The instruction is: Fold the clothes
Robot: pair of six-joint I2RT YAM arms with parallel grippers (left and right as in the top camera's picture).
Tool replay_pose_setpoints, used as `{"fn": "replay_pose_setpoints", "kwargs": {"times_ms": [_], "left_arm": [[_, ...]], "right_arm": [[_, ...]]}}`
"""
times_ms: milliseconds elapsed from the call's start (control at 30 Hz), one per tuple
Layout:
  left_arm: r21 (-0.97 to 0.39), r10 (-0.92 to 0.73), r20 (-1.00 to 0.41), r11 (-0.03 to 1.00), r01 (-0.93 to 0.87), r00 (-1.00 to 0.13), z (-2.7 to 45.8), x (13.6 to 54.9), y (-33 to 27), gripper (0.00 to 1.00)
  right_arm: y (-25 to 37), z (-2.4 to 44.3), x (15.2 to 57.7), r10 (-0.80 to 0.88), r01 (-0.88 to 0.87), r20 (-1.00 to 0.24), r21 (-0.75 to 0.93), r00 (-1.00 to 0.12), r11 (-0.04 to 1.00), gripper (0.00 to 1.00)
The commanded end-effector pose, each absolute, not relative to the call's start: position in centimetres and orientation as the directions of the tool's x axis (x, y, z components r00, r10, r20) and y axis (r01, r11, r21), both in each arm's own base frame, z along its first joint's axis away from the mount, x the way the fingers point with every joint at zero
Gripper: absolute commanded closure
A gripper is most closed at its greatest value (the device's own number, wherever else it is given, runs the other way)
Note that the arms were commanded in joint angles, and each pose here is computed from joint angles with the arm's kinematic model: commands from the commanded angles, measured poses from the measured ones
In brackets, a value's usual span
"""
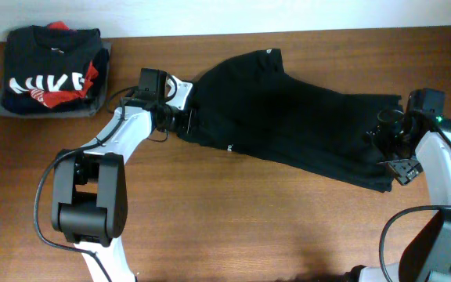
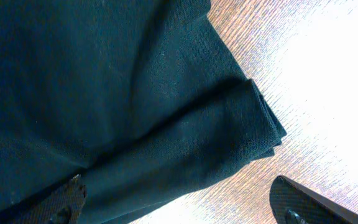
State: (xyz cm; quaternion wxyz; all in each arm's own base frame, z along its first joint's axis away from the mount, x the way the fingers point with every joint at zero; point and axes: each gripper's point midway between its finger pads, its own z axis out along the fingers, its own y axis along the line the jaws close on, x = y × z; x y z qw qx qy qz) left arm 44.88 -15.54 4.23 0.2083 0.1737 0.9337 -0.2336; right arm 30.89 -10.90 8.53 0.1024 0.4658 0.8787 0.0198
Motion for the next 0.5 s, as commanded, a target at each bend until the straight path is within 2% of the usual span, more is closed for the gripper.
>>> {"fn": "replay_pose_setpoints", "kwargs": {"times_ms": [0, 100, 200, 467], "left_arm": [[-0.388, 0.247, -0.483, 0.800, 0.458, -0.840, 4.5, 44.8, -16.6, 0.75], [-0.392, 0.257, -0.483, 0.792, 0.469, -0.837, 4.6, 44.6, -17.2, 0.85], [-0.392, 0.263, -0.484, 0.787, 0.476, -0.834, 4.6, 44.5, -17.6, 0.99], [-0.462, 0.199, -0.522, 0.751, 0.472, -0.829, 7.5, 45.9, -19.1, 0.99]], "right_arm": [[-11.0, 9.4, 31.3, 0.823, 0.812, -0.179, 0.149, -0.539, 0.564, 0.01], [-11.0, 9.4, 31.3, 0.823, 0.812, -0.179, 0.149, -0.539, 0.564, 0.01], [-11.0, 9.5, 31.3, 0.823, 0.812, -0.179, 0.150, -0.539, 0.564, 0.01], [-11.1, 9.5, 31.3, 0.823, 0.812, -0.180, 0.150, -0.539, 0.564, 0.01]]}}
